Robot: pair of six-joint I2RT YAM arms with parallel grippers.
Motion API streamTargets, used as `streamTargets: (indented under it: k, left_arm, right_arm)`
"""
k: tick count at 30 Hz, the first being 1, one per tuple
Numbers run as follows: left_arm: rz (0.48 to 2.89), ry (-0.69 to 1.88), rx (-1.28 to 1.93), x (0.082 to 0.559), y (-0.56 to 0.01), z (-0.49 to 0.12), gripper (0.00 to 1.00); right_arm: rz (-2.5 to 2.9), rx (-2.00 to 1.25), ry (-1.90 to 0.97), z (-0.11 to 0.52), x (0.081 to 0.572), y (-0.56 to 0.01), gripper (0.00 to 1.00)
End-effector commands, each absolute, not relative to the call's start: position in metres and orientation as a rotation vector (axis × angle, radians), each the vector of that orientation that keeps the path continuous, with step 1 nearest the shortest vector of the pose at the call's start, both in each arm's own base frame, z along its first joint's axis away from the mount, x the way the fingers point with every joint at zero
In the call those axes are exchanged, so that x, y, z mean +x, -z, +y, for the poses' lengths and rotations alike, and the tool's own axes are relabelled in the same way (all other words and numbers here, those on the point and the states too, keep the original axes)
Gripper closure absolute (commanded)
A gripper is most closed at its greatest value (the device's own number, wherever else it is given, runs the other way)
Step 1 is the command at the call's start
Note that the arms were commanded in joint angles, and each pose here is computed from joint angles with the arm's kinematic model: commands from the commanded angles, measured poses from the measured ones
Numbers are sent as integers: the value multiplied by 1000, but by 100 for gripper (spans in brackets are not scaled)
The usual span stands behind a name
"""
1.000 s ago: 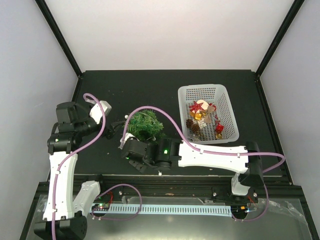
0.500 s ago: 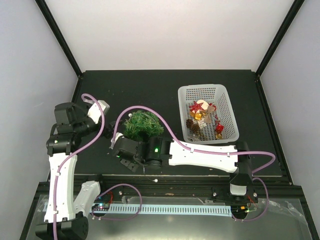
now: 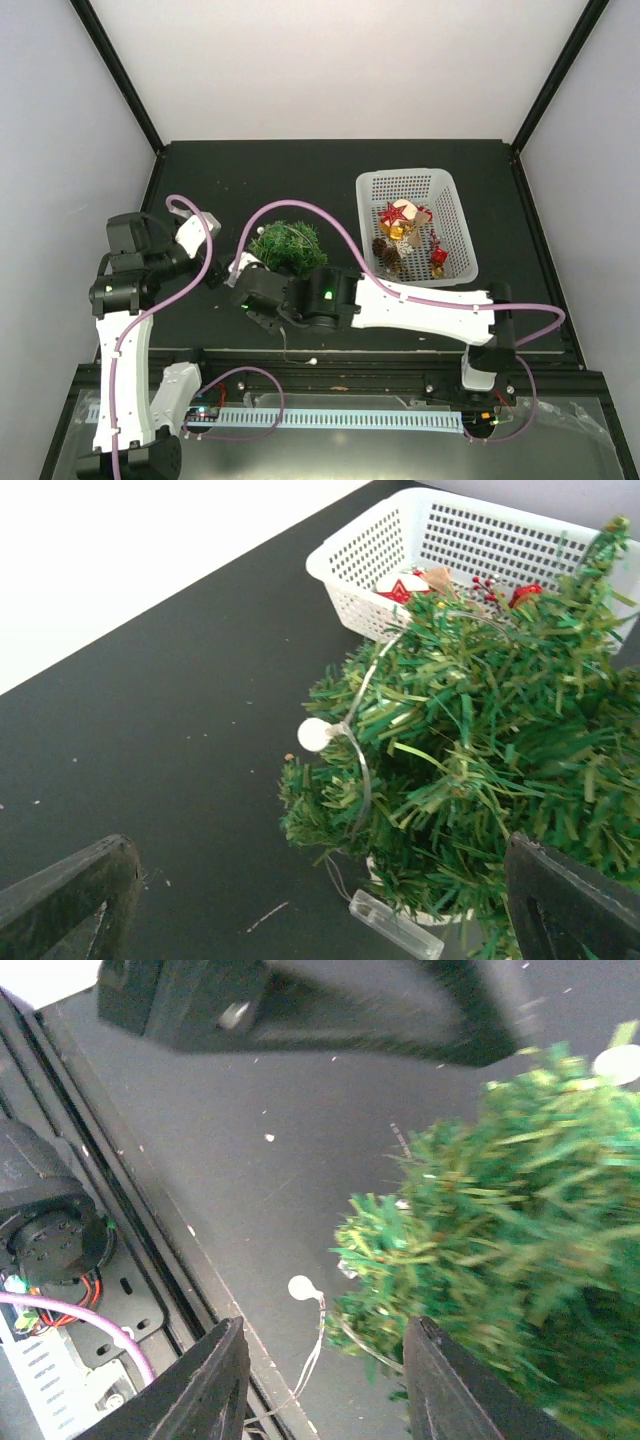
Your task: Decorate the small christmas tree
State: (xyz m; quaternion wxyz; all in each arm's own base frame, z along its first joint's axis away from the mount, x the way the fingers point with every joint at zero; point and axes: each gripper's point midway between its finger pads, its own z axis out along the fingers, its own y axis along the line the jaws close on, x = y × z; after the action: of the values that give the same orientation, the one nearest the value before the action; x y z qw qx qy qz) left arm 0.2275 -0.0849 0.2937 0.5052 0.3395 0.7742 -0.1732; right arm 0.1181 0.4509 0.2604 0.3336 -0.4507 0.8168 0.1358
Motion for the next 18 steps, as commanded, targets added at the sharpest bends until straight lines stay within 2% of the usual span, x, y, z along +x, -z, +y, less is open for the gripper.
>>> streamTargets:
  k: [1, 7, 14, 18]
  left_arm:
    - [1820, 457, 917, 206, -302, -95, 1]
    - [1827, 469, 955, 189, -295, -99, 1]
    - [1842, 418, 870, 189, -303, -93, 1]
    - [1836, 429, 758, 193, -315, -90, 1]
  right_arm:
    - [2040, -1012, -390, 421, 133, -318, 55]
    - [2024, -878, -421, 379, 137, -334, 55]
    - [2234, -929, -491, 350, 105, -246, 55]
    - [2273, -924, -810, 351, 67, -207, 55]
